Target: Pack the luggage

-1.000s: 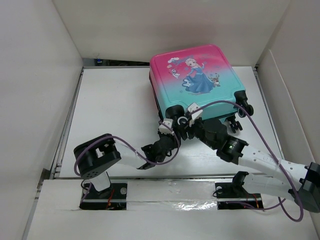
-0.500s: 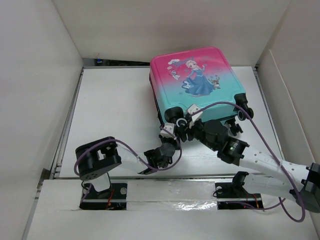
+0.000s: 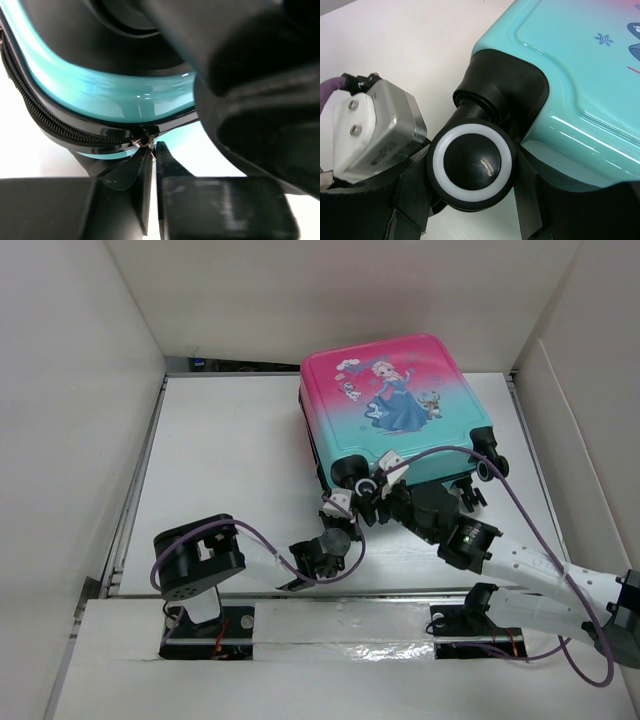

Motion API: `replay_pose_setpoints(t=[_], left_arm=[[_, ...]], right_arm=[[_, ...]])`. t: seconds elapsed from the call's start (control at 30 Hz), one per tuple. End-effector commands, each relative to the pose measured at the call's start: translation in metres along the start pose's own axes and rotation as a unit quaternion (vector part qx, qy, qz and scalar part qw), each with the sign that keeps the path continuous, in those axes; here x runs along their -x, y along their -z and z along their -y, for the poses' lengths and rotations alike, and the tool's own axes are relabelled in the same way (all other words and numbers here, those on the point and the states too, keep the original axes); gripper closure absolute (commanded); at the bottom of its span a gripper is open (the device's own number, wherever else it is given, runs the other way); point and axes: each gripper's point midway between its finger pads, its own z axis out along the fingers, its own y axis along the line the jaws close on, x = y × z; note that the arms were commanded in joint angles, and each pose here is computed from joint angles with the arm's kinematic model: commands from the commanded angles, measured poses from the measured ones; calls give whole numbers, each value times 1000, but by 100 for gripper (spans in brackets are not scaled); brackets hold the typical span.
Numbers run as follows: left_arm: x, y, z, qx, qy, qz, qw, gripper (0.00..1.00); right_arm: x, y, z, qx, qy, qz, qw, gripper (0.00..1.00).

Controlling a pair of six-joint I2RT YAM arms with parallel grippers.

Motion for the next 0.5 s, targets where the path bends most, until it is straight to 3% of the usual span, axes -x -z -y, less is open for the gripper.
replay_pose_setpoints(t=[0.0, 0.2, 0.37, 0.47], left_arm=[[82, -18, 17, 15, 97, 105, 990, 100], [93, -9, 25, -27, 102, 110, 988, 100], [88, -8, 89, -108, 108, 114, 982, 100], [101, -9, 102, -129, 131, 136, 974, 100]], right_arm=[[8, 11, -37, 82, -6, 16, 996, 100], [5, 7, -38, 82, -11, 19, 996, 100], [19, -5, -63, 131, -2, 24, 991, 100], [29, 0, -57, 102, 4, 27, 994, 100]])
